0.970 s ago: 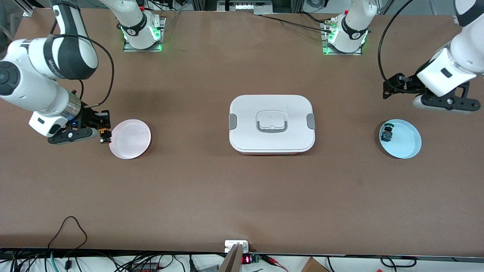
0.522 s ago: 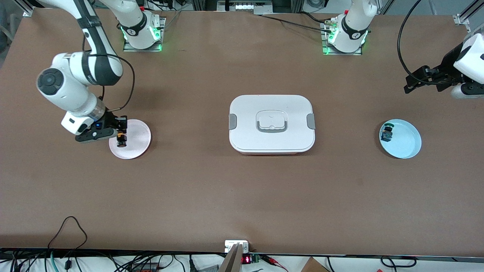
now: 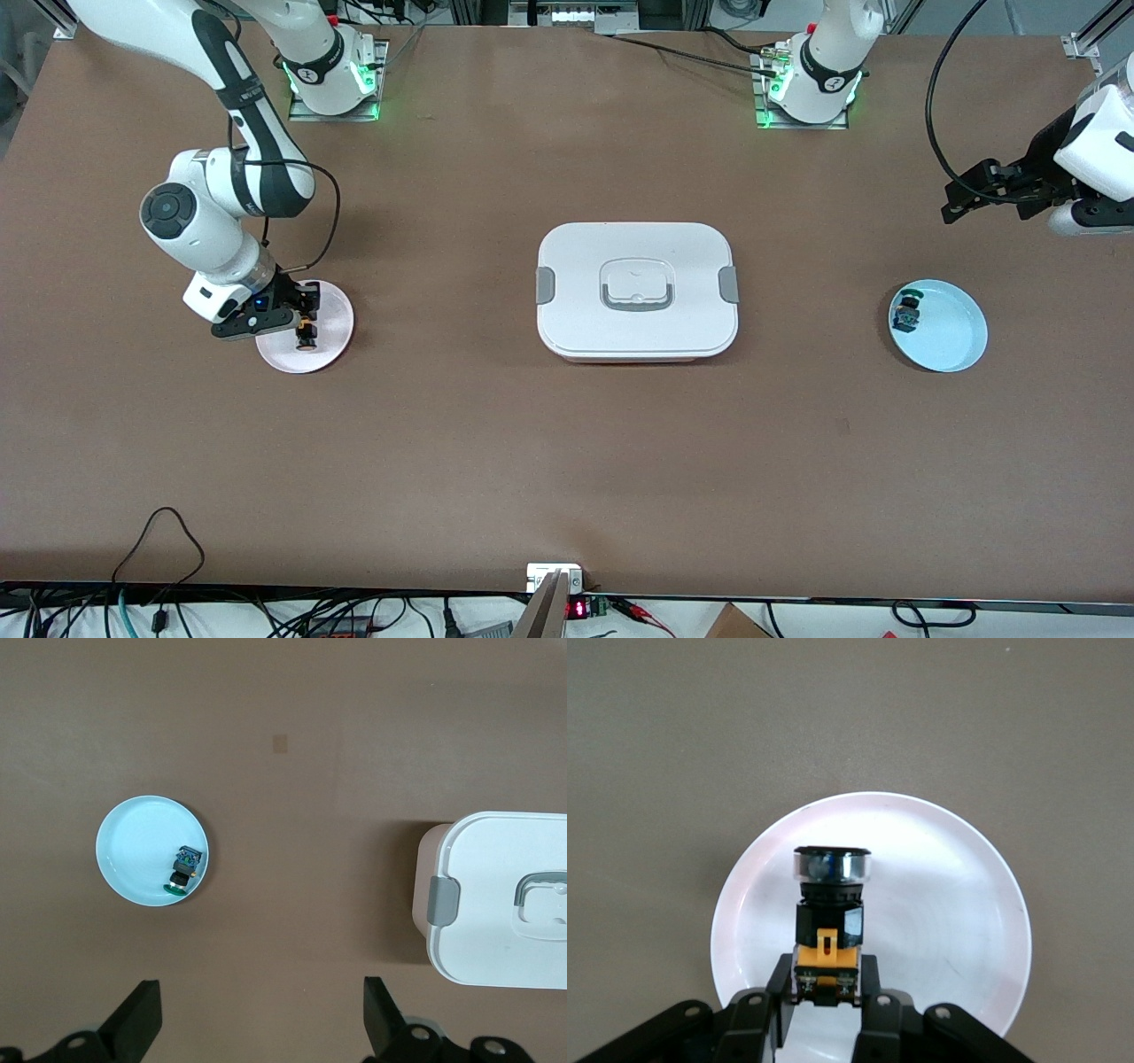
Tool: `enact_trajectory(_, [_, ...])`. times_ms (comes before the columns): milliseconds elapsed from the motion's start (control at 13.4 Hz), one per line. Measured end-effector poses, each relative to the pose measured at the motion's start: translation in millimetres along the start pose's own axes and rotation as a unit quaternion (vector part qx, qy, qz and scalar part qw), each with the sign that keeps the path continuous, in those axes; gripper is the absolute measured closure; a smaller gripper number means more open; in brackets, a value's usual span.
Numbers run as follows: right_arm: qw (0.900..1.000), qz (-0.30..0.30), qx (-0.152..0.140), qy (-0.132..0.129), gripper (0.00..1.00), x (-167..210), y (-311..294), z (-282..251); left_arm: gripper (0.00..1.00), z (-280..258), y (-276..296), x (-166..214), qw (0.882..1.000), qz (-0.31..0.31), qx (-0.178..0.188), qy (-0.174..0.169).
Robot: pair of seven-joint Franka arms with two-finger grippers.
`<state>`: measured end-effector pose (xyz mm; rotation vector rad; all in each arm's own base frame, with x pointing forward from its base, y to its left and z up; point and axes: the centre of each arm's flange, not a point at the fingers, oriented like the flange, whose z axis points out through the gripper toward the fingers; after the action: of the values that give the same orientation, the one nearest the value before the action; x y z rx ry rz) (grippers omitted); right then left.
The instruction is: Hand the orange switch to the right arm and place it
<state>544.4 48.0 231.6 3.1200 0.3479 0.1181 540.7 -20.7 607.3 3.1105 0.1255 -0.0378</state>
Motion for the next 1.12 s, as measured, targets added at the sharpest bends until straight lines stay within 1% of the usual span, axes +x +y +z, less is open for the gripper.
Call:
enact_trajectory(448, [1.0,0.003,-0.001,0.007,0.67,-11.8,-2.1,30.2,0.0,1.2,4.3,0.7,1.0,0.004,0.0,-0.001])
enact_trajectory(746, [1.0,0.003,-0.002,0.012,0.67,-10.7,-2.3,26.0,0.0,1.8,4.3,1.0,1.0,0.004,0.0,-0.001])
enact_trajectory(821, [1.0,0.003,-0.001,0.009,0.67,-9.0,-2.8,20.1,0.0,2.3,4.4,1.3,1.0,0.004,0.0,-0.002])
enact_trajectory(970, [1.0,0.0,0.0,0.002,0.52,-0.7,-4.5,-5.2,0.0,3.3,4.4,1.9,1.0,0.003,0.001,-0.003])
enact_trajectory(1045, [1.0,-0.001,0.001,0.0,0.43,5.1,-5.2,-24.7,0.0,3.7,4.4,2.3,1.0,0.003,0.001,-0.003])
enact_trajectory(1119, [1.0,-0.002,0.002,-0.004,0.32,10.2,-5.8,-45.4,0.0,4.0,4.5,2.7,1.0,0.003,0.001,-0.003])
